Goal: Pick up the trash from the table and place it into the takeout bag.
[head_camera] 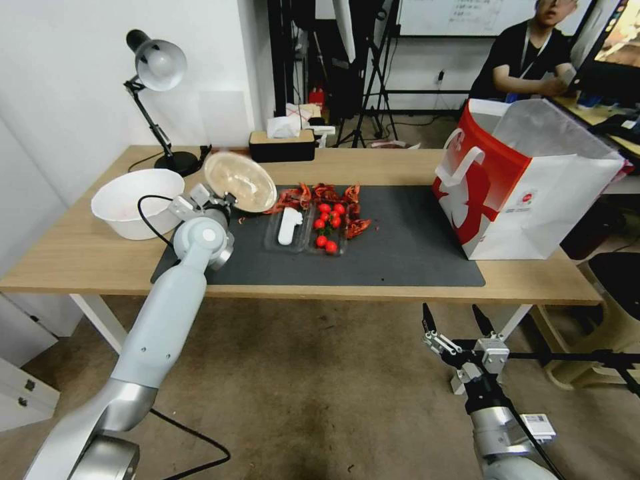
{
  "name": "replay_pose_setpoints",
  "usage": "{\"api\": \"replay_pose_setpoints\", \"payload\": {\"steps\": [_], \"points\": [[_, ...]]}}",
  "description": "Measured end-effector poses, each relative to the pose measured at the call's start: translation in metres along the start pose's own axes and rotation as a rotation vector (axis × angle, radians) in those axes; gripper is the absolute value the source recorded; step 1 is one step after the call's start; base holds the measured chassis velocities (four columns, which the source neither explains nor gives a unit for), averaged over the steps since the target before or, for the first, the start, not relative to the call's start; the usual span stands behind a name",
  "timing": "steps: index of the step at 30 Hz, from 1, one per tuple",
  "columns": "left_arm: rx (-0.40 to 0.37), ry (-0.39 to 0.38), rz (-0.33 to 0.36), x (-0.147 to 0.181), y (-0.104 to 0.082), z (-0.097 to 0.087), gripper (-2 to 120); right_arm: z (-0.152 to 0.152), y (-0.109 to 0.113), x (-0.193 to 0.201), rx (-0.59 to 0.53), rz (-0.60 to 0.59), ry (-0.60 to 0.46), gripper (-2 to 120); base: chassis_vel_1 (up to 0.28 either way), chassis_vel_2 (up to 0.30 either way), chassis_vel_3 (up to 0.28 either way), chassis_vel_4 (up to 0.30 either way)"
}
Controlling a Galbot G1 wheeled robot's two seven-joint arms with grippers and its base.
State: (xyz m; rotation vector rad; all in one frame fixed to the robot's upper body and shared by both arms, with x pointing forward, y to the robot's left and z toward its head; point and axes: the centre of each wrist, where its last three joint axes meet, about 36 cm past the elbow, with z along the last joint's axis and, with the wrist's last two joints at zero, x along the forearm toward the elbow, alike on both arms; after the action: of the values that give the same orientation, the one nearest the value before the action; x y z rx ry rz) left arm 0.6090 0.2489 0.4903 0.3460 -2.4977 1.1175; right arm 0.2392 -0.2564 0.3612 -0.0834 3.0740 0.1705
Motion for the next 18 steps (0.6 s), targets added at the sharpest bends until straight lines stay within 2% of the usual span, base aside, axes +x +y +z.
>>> {"api": "replay_pose_setpoints", "payload": {"steps": [4,6,7,8,9,11,12,14,17,18], "points": [[-0.017,-0.017,0.004,0.002,0.006,0.002,0,0.000,0.000,0.000,0.001,-0.002,-0.002,100,0.000,0.000,0.000,0.000],[-0.057,-0.084,0.082,0.009,0.008,0.006,0,0.000,0.001,0.001,0.000,-0.002,-0.001,100,0.000,0.000,0.000,0.000],[-0.057,-0.084,0.082,0.009,0.008,0.006,0,0.000,0.001,0.001,0.000,-0.002,-0.001,100,0.000,0.000,0.000,0.000],[-0.076,-0.119,0.120,0.011,0.009,0.007,0,0.000,0.002,0.001,-0.001,-0.002,-0.001,100,0.000,0.000,0.000,0.000],[-0.103,-0.178,0.192,0.014,0.008,0.008,0,0.000,0.002,0.001,-0.003,-0.002,0.000,100,0.000,0.000,0.000,0.000],[-0.134,-0.241,0.271,0.016,0.005,0.008,0,0.000,0.003,0.002,-0.003,-0.002,-0.001,100,0.000,0.000,0.000,0.000],[-0.134,-0.241,0.271,0.016,0.005,0.008,0,0.000,0.003,0.002,-0.003,-0.002,-0.001,100,0.000,0.000,0.000,0.000],[-0.187,-0.317,0.347,0.017,-0.002,0.007,0,0.000,0.003,0.002,-0.003,-0.002,-0.001,100,0.000,0.000,0.000,0.000],[-0.220,-0.362,0.407,0.017,-0.006,0.008,0,0.000,0.003,0.002,-0.003,-0.002,-0.001,100,0.000,0.000,0.000,0.000],[-0.260,-0.404,0.489,0.018,-0.013,0.008,0,0.000,0.003,0.002,-0.003,-0.002,-0.002,100,0.000,0.000,0.000,0.000]]}}
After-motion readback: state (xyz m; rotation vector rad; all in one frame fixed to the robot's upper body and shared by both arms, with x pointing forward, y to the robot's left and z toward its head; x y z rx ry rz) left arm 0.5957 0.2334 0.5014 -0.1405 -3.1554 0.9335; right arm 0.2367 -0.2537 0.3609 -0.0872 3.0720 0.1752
